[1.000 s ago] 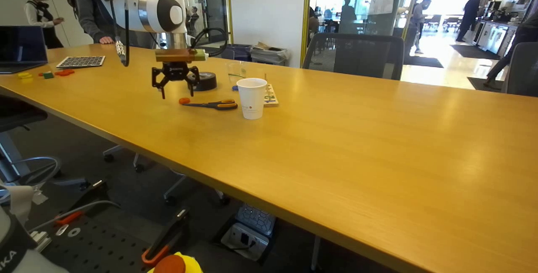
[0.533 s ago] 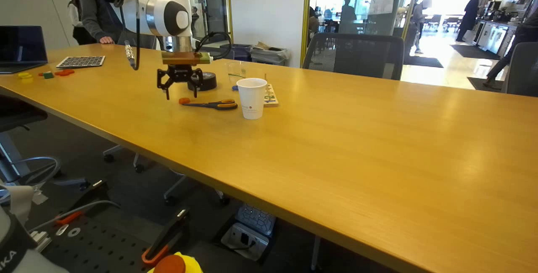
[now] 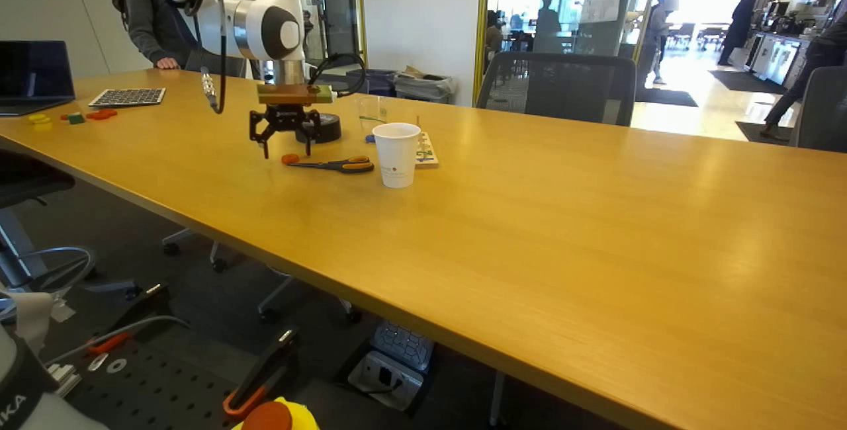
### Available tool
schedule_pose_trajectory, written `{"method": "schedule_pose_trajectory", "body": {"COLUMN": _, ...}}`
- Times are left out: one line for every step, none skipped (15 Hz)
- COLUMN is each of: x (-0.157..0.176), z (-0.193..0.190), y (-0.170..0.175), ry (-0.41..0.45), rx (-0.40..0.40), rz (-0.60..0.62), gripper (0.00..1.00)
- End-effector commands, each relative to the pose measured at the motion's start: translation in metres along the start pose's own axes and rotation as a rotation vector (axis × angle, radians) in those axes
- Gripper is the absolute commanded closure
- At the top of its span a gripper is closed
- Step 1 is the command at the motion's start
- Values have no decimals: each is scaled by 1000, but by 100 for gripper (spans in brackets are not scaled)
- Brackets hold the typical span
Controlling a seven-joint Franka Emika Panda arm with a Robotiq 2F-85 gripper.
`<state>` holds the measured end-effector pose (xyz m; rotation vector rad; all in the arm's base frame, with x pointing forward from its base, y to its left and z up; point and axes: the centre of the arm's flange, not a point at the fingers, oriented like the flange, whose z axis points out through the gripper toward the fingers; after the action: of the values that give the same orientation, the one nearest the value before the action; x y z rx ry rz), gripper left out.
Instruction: Put two round orange blocks in the white cup then put the round blue block in the clear cup, then put the remaining round orange blocks in the white cup
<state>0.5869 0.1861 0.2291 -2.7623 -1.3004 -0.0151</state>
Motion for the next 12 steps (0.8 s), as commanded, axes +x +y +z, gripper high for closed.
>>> {"method": "schedule_pose_trajectory", "body": {"x": 5, "z": -5, "y": 4, "ry": 9, "rx": 11, "rz": 2, "gripper": 32}}
{"method": "schedule_pose_trajectory", "body": {"x": 5, "z": -6, "y": 4, "ry": 6, "rx": 11, "rz": 4, "gripper": 42}}
{"method": "schedule_pose_trajectory", "body": {"x": 5, "z": -6, "y": 4, "ry": 5, "rx": 11, "rz": 5, "gripper": 49}}
{"method": "schedule_pose_trajectory", "body": {"x": 5, "z": -7, "y": 5, "ry": 5, "rx": 9, "rz": 7, "gripper": 56}}
{"method": "schedule_pose_trajectory", "body": {"x": 5, "z": -8, "y": 6, "ry": 4, "rx": 8, "rz": 9, "gripper": 65}}
{"method": "schedule_pose_trajectory", "body": {"x": 5, "z": -8, "y": 7, "ry": 2, "rx": 7, "rz": 12, "gripper": 71}}
{"method": "schedule_pose_trajectory", "body": {"x": 5, "z": -9, "y": 8, "ry": -1, "rx": 8, "rz": 15, "gripper": 80}}
{"method": "schedule_pose_trajectory", "body": {"x": 5, "z": -9, "y": 8, "ry": -5, "rx": 9, "rz": 17, "gripper": 81}}
{"method": "schedule_pose_trajectory", "body": {"x": 4, "z": -9, "y": 9, "ry": -11, "rx": 9, "rz": 22, "gripper": 78}}
{"method": "schedule_pose_trajectory", "body": {"x": 2, "z": -11, "y": 11, "ry": -12, "rx": 7, "rz": 29, "gripper": 78}}
{"method": "schedule_pose_trajectory", "body": {"x": 1, "z": -15, "y": 13, "ry": -13, "rx": -1, "rz": 39, "gripper": 78}}
{"method": "schedule_pose_trajectory", "body": {"x": 0, "z": -20, "y": 16, "ry": -16, "rx": -12, "rz": 51, "gripper": 78}}
